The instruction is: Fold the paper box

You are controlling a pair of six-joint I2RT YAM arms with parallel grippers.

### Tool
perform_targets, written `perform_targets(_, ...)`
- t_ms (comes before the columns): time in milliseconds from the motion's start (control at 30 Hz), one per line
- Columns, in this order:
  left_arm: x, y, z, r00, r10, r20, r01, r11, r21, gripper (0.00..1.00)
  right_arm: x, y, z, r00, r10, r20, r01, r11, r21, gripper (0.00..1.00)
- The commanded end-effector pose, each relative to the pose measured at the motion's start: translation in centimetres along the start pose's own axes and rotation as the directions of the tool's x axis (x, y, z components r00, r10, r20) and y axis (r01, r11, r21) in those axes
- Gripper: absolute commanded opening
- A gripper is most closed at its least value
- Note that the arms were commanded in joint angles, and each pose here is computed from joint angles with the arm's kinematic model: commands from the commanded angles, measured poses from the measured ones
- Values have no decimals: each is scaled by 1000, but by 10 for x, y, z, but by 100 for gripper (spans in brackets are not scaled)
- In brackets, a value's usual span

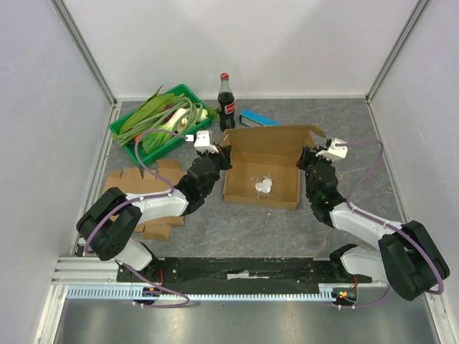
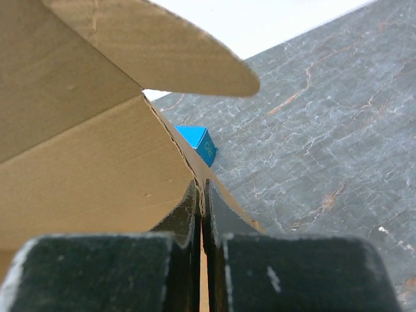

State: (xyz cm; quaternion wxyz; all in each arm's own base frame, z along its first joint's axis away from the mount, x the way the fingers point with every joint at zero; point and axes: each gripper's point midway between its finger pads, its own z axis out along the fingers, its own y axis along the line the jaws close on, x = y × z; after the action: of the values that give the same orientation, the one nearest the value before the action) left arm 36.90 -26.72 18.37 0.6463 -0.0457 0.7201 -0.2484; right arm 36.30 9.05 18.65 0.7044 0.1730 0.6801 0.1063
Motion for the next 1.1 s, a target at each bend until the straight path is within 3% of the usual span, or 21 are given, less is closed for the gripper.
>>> perform_targets(0, 30, 19, -13, 995, -9, -98, 3, 998, -66, 2, 40, -27, -9, 983, 37, -181, 8, 970, 243, 0)
perform_targets(100, 31, 21, -14, 995, -11, -98, 4, 998, -70, 2, 30, -13, -6, 989, 29, -144, 4, 975, 223, 0)
perform_targets(233, 32, 22, -16, 995, -8, -95, 2, 998, -63, 2, 59, -25, -19, 985, -28, -167, 57, 985, 166, 0)
perform_targets(400, 35, 30, -20, 996, 17, -88, -24, 997, -76, 2, 79, -39, -35, 982, 0, -187, 30, 988, 154, 0)
perform_targets(633, 40, 37, -26, 995, 25, -100, -34, 996, -88, 2, 90, -46, -50, 967, 10, -254, 30, 988, 153, 13)
perform_targets(733, 43, 39, -28, 995, 19, -99, -28, 995, -94, 2, 83, -35, -53, 959, -16, -283, 46, 994, 102, 24)
perform_targets(833, 44, 41, -29, 995, 22, -102, -31, 995, -95, 2, 73, -27, -61, 936, -43, -351, 77, 994, 81, 44)
perform_targets(867, 44, 41, -30, 995, 23, -102, -33, 995, -95, 2, 81, -37, -71, 904, -83, -419, 134, 987, 93, 56)
perform_targets(967, 42, 42, -31, 995, 27, -98, -37, 995, -97, 2, 70, -33, -89, 862, -101, -497, 150, 987, 59, 70)
perform_targets(1000, 41, 42, -31, 995, 29, -95, -38, 995, -97, 2, 58, -25, -93, 869, -83, -489, 116, 992, 38, 73)
perform_targets(1067, 42, 43, -32, 995, 29, -96, -39, 994, -99, 2, 58, -25, -113, 824, -89, -559, 113, 994, 8, 75)
